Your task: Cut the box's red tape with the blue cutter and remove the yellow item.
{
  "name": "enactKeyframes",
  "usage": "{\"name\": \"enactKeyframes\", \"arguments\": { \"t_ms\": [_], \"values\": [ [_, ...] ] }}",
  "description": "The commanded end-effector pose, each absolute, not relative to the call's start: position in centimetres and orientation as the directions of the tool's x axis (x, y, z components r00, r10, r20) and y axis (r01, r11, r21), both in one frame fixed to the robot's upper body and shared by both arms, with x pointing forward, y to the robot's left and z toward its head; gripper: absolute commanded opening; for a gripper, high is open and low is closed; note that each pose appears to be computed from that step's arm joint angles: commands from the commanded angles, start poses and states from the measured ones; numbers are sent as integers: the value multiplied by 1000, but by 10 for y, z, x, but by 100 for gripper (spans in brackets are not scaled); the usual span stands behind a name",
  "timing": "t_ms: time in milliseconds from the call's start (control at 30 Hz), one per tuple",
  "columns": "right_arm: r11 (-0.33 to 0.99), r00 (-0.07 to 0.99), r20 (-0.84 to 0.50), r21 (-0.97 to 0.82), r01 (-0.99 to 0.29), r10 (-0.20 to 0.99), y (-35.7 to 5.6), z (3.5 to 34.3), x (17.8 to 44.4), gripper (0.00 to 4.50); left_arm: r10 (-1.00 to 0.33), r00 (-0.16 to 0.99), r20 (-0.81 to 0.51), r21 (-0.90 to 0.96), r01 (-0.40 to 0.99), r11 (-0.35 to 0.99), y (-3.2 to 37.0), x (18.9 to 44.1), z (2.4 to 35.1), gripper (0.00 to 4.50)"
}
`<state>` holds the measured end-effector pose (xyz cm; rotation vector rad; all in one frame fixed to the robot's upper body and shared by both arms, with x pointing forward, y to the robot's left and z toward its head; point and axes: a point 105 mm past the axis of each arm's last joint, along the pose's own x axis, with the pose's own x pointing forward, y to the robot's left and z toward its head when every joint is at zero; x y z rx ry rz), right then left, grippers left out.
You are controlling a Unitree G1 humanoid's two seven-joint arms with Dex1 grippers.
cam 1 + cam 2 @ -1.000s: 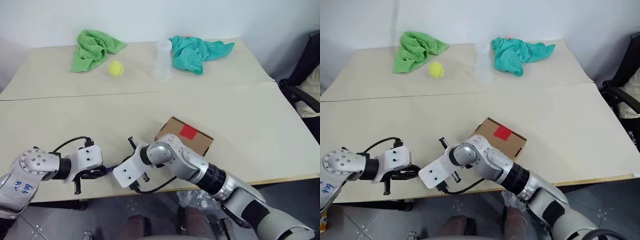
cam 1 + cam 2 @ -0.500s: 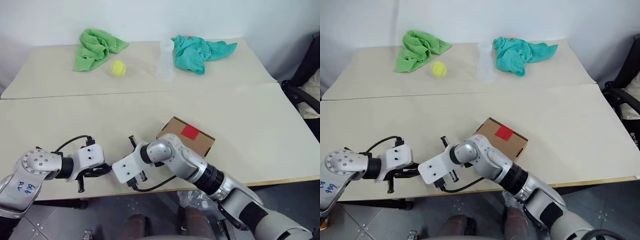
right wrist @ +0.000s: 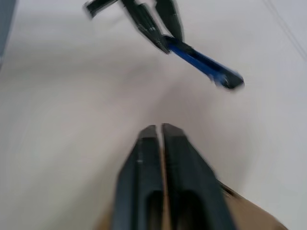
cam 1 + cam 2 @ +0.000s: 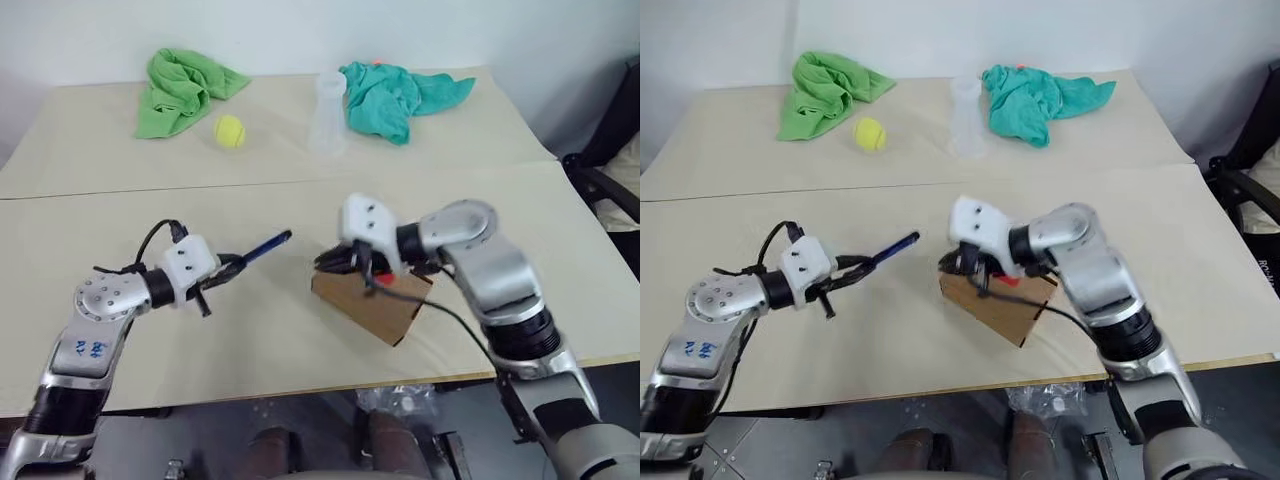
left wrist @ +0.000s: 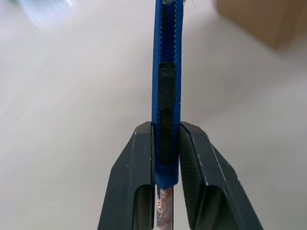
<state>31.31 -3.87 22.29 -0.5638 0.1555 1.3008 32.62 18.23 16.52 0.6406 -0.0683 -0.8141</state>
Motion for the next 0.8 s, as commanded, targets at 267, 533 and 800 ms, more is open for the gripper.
{"name": "enactKeyframes", "arguments": {
  "t_ms": [267, 533, 800],
  "values": [
    [407, 420, -281, -106, -907, 863, -70, 289, 333, 405, -848, 524, -84, 607, 702, 374, 136, 330, 192, 41],
    [378, 353, -350, 5, -926, 868, -65, 279, 326, 448, -892, 446, -73, 613, 726, 313, 115, 335, 196, 41],
    [374, 337, -371, 31, -927, 866, -55, 267, 330, 448, -909, 412, -61, 614, 734, 291, 103, 335, 199, 41]
  ]
}}
